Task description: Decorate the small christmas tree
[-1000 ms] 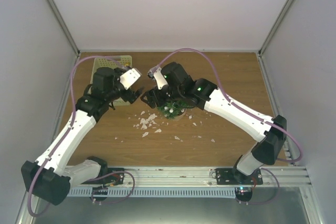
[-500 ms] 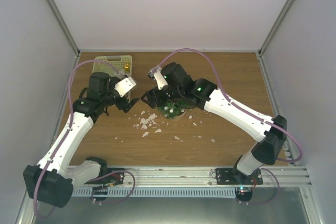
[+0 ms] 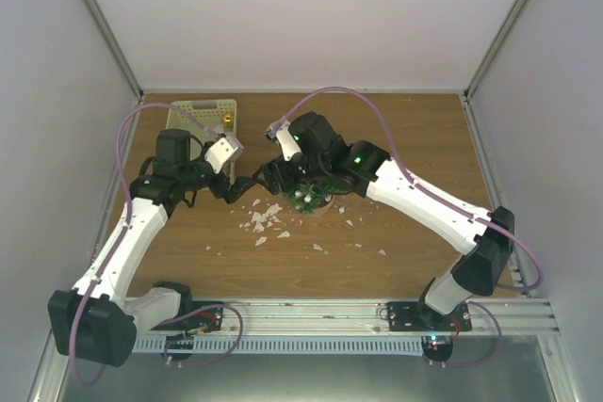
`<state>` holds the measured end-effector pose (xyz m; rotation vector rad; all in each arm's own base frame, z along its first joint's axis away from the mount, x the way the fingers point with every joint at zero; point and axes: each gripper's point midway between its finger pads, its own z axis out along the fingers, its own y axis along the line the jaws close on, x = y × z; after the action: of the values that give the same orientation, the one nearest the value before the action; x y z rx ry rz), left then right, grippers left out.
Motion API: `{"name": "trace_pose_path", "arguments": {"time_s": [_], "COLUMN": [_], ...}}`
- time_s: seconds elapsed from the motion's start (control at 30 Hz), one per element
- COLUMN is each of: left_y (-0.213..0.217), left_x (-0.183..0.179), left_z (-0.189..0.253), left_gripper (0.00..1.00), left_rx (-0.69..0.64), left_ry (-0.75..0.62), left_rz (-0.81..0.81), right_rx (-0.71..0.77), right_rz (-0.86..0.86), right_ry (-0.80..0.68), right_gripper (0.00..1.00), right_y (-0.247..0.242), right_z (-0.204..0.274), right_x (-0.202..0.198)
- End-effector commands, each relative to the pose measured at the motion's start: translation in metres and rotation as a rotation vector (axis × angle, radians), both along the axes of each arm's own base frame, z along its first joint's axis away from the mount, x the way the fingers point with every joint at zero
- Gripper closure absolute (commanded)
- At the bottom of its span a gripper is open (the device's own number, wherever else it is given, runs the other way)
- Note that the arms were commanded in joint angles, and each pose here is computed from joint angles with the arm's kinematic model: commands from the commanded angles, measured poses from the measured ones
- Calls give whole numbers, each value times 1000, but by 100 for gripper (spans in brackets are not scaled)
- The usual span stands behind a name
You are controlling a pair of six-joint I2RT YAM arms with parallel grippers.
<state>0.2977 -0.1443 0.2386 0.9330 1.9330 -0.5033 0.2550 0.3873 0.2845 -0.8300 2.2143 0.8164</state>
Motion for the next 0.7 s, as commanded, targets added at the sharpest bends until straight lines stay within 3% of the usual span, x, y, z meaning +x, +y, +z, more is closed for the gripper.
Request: {"name": "trace_pose_path", "arguments": {"time_s": [0.0, 0.2, 0.67], "left_y": [-17, -31, -48], "left_x": [-2, -3, 35], "left_z": [2, -12, 0], "left_gripper": [1, 1, 1], "left_rx": [-128, -176, -301], "left_ry": [38, 107, 159], "left_rz": [-74, -175, -212], "right_rx": [36, 50, 75], "right_rz": [8, 11, 22], "right_ry": [-4, -4, 10], "right_gripper": [23, 23, 22], "right_y": [3, 5, 5], "right_z": [13, 17, 24], "right_x": [-5, -5, -10]}}
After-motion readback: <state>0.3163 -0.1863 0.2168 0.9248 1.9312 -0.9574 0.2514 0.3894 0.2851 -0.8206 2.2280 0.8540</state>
